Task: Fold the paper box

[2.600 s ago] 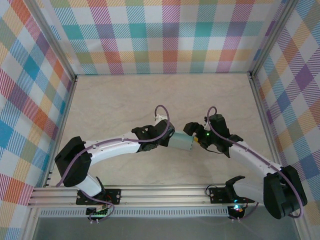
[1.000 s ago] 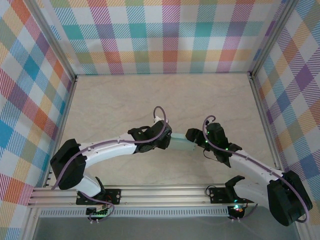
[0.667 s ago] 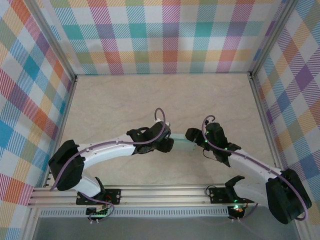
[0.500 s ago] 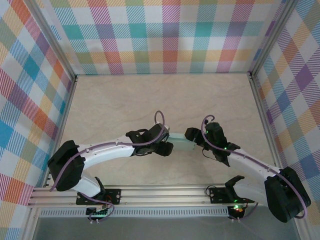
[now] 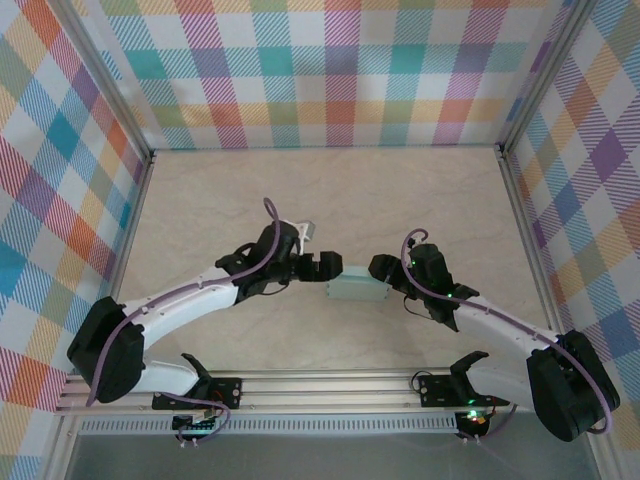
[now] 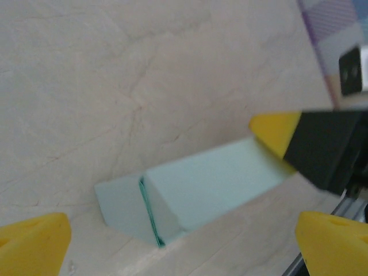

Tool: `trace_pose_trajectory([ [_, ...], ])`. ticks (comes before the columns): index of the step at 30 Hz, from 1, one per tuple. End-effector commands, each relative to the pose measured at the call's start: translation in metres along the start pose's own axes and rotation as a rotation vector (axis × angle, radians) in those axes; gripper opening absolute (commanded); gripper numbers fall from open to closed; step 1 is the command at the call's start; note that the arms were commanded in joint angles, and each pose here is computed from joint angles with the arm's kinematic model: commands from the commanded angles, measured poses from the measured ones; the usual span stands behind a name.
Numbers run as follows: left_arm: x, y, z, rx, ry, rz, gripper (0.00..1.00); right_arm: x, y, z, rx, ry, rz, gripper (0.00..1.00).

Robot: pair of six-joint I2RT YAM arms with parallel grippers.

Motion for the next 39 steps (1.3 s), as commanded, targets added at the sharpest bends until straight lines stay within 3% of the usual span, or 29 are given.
trace_pose_trajectory([
  [1,0.000,0.000,0.012,0.081,0.047,-0.147,0.87,0.031,-0.037,0.002,0.153,0.125,-0.018,0.74],
  [10,0.024,0.020,0.025,0.064,0.090,-0.207,0.53,0.031,-0.037,-0.001,0.157,0.124,-0.020,0.74],
  [19,0.046,0.043,0.037,0.059,0.106,-0.262,0.43,0.031,-0.036,0.001,0.158,0.134,-0.024,0.74],
  [25,0.059,0.058,0.045,0.022,0.128,-0.275,0.26,0.027,-0.027,0.000,0.135,0.132,-0.020,0.74],
  [34,0.073,0.076,0.052,-0.046,0.154,-0.277,0.24,0.011,0.015,-0.011,-0.018,0.129,-0.063,0.77],
  [39,0.074,0.077,0.051,-0.058,0.163,-0.264,0.24,0.001,0.023,-0.027,-0.054,0.063,-0.035,0.79],
])
Point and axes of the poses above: each hand's point on the last joint's axis, 136 mm out from that joint toward the fingers, its own z axis out along the fingers, its own y axis along the line the jaws close on, x = y × z, the point moved 3 cm from there along -z, back along the fingers, and after that the axes turned 3 degrees about z, right-handed, at the moved point
